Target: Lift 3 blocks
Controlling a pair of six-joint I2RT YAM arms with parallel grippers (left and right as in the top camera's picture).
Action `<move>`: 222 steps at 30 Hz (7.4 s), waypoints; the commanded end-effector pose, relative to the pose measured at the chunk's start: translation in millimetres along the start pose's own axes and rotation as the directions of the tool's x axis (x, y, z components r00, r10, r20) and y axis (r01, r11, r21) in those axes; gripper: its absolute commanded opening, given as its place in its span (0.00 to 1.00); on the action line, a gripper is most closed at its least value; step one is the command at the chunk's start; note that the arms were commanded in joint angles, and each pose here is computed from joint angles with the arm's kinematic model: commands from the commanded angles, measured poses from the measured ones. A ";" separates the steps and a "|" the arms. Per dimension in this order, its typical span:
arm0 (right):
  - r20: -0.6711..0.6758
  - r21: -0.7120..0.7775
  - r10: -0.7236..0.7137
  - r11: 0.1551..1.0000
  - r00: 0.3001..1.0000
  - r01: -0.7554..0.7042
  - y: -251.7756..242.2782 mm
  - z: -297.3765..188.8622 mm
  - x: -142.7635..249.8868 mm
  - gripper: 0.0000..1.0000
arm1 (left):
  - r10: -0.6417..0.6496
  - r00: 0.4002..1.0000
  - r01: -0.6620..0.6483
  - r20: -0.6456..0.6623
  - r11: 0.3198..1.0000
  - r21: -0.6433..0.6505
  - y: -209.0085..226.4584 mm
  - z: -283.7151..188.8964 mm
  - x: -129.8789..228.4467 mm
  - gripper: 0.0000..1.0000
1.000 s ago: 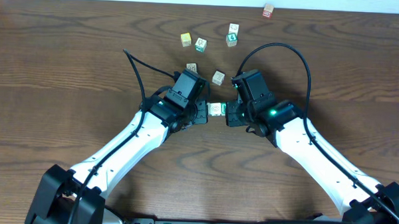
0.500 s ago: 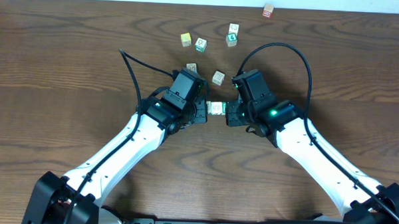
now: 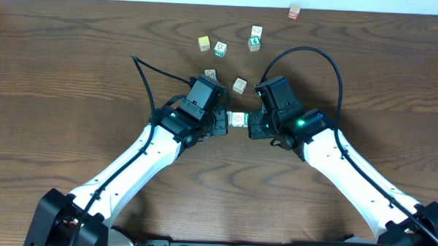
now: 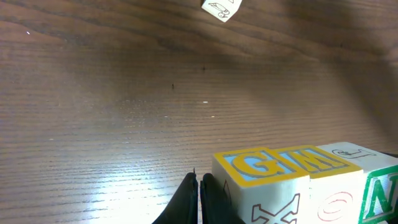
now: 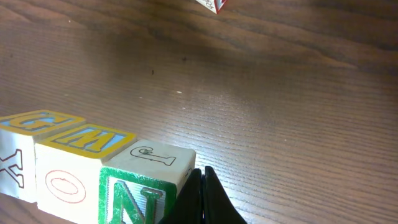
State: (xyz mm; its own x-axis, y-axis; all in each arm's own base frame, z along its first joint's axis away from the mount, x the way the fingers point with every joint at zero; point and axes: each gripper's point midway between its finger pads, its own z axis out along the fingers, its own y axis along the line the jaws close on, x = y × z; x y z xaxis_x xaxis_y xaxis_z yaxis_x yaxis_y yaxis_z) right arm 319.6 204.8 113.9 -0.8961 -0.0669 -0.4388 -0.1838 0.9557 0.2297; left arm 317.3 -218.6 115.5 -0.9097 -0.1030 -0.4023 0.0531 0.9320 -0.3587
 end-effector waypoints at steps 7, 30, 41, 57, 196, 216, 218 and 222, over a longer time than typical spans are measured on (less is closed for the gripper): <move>-0.048 -0.338 -0.082 0.939 0.996 0.061 82.4 -29.1 7.2 0.01 | 0.083 0.997 -0.077 -0.010 0.955 0.286 -73.7 -37.4 8.7 0.07; -0.019 -0.353 -0.083 0.933 0.996 0.071 85.9 -45.9 1.6 0.01 | 0.083 0.996 -0.084 0.015 0.949 0.303 -76.8 -48.1 5.5 0.07; -0.014 -0.367 -0.082 0.927 0.997 0.071 88.3 -50.7 1.0 0.01 | 0.083 0.996 -0.088 0.027 0.946 0.311 -78.0 -55.5 4.5 0.07; 0.013 -0.378 -0.082 0.922 0.997 0.081 91.2 -63.1 -4.6 0.01 | 0.084 0.995 -0.096 0.053 0.940 0.327 -80.9 -66.4 1.4 0.07; 0.040 -0.299 -0.071 0.951 0.997 0.080 77.5 -66.1 -9.6 0.01 | 0.193 0.977 -0.213 0.094 0.930 0.299 -90.5 -66.1 11.2 0.07; 0.022 -0.270 -0.070 0.960 0.997 0.074 72.8 -55.6 -8.0 0.01 | 0.195 0.978 -0.208 0.072 0.935 0.288 -88.3 -57.1 13.8 0.07; 0.022 -0.269 -0.070 0.960 0.997 0.074 72.7 -55.6 -8.1 0.01 | 0.195 0.978 -0.208 0.072 0.935 0.287 -88.2 -57.0 13.8 0.07; 0.022 -0.269 -0.071 0.960 0.997 0.074 72.7 -55.6 -8.1 0.01 | 0.195 0.978 -0.208 0.072 0.935 0.287 -88.2 -57.0 13.8 0.07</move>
State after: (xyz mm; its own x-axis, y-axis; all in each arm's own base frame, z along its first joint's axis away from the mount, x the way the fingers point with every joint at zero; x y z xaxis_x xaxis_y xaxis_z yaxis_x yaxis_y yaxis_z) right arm 317.8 197.5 162.1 -0.8628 -0.0382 -0.5042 -0.1796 0.9553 0.2350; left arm 307.4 -224.2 166.6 -0.8333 -0.0476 -0.5507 0.1723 0.9243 -0.3407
